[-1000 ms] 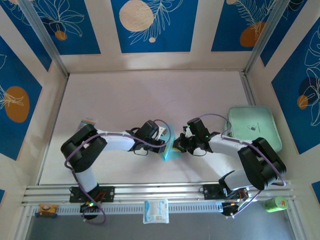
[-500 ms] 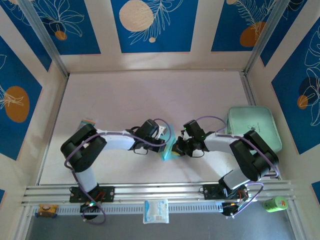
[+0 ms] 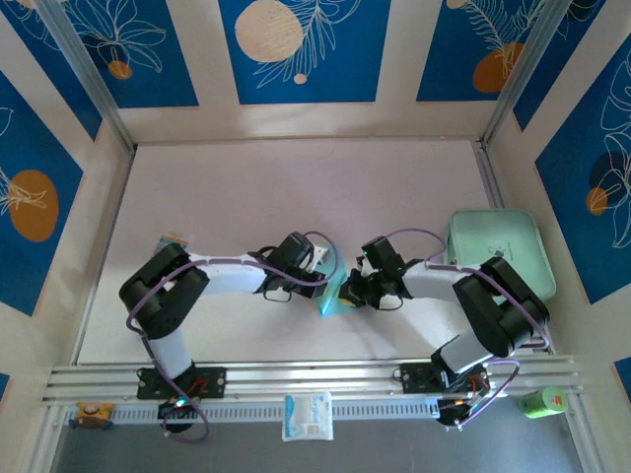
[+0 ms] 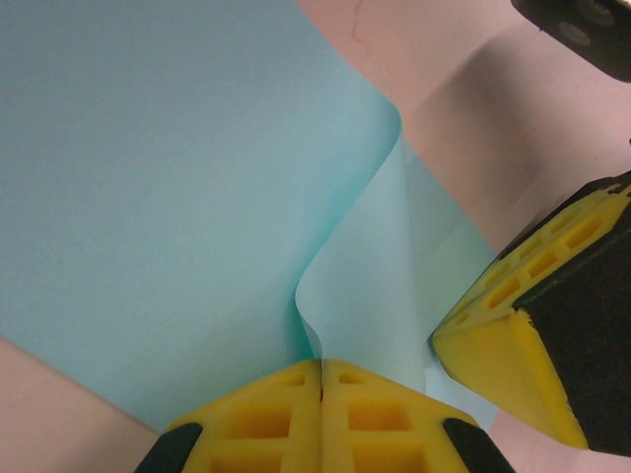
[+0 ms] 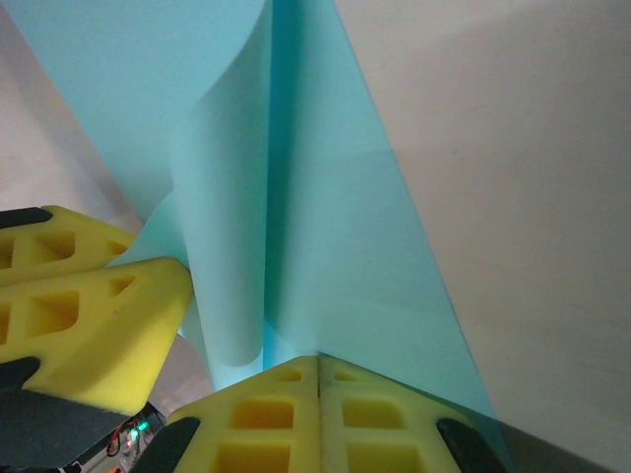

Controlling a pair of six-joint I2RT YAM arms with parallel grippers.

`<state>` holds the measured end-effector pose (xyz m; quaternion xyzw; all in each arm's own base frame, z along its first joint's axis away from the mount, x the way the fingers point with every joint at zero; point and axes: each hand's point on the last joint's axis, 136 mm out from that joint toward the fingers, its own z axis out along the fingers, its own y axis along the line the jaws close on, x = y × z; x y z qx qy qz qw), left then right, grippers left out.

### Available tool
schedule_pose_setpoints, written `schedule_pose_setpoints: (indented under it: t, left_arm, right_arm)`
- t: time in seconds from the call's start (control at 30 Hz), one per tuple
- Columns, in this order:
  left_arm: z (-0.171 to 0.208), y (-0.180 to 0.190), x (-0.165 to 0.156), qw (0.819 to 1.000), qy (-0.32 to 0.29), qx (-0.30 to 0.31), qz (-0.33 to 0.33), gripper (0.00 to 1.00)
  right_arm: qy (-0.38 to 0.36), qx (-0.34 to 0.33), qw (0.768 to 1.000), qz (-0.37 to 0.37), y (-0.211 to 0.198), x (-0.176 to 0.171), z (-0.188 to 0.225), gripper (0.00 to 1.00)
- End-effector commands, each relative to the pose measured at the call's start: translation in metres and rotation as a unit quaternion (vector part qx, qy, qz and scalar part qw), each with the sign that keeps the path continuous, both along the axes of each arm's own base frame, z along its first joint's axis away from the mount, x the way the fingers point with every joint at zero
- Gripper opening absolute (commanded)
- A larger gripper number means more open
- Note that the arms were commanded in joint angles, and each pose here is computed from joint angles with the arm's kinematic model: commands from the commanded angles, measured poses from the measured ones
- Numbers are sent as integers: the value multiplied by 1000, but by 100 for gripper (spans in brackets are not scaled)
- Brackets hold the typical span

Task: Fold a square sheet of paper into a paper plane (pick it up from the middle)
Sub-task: Fold the triangle a second time at the center of the table.

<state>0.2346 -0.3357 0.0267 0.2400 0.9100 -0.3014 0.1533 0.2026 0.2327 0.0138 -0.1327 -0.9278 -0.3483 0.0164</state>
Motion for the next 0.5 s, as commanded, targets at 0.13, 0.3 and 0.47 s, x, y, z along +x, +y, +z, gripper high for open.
schedule_pose_setpoints:
  t: [0.13, 0.3, 0.47]
  left_arm:
    - [6, 5, 12, 1000, -12, 9, 12, 2]
    - [8, 3, 14, 1000, -14, 3, 11, 2]
    - [4, 3, 14, 1000, -9, 6, 8, 3]
  right_arm:
    - [25, -28, 999, -1, -12, -11, -16, 0]
    - [25, -25, 999, 1, -11, -11, -16, 0]
    - [21, -23, 1000, 2, -11, -10, -15, 0]
